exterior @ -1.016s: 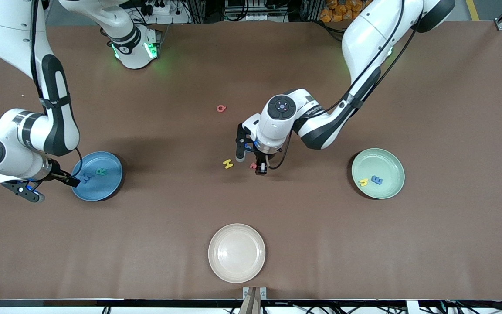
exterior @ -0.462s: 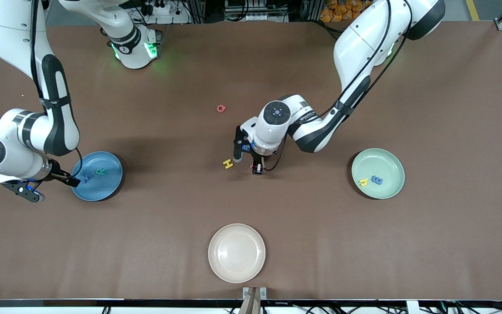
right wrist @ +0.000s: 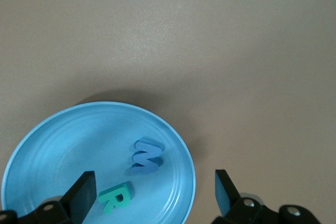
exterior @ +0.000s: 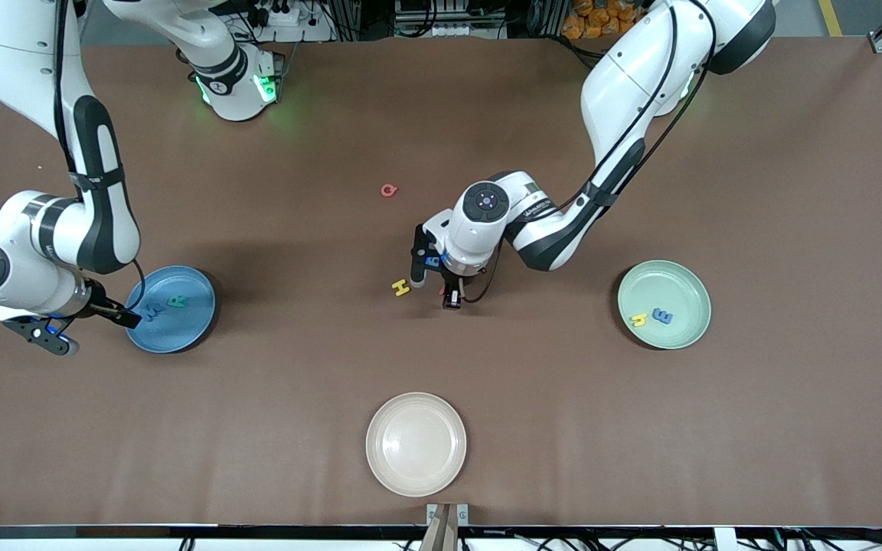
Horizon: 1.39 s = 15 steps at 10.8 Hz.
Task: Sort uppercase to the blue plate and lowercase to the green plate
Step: 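Close the left gripper on the pink w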
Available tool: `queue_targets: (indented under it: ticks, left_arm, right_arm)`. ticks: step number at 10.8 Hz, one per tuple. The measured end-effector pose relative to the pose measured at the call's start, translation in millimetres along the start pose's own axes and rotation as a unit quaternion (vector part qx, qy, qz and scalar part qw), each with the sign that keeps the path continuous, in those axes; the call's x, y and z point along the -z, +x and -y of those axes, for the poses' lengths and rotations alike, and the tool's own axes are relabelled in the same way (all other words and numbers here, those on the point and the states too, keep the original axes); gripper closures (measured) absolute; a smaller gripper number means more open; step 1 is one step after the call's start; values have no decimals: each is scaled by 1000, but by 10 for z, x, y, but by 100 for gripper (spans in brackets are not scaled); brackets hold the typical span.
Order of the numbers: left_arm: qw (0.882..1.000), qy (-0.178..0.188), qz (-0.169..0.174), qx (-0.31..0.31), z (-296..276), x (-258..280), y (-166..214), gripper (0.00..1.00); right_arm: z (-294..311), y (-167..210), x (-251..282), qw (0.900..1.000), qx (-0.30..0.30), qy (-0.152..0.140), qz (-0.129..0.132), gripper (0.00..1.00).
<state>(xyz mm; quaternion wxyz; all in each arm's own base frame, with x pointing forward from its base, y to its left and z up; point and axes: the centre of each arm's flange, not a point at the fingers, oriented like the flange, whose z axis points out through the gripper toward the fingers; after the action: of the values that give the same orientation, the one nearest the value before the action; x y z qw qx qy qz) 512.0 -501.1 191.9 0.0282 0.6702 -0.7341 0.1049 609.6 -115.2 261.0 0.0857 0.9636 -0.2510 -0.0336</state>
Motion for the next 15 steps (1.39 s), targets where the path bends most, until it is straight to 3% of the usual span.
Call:
queue_targets:
  ticks: [11, 15]
  left_arm:
    - [1000, -3, -3, -1, -62, -161, -5, 48]
    - [1000, -6, -5, 5, -58, -164, -11, 54]
  right_arm:
    - [1, 0, 0, 1000, 0, 0, 0, 0]
    - [4, 0, 1, 1000, 0, 0, 0, 0]
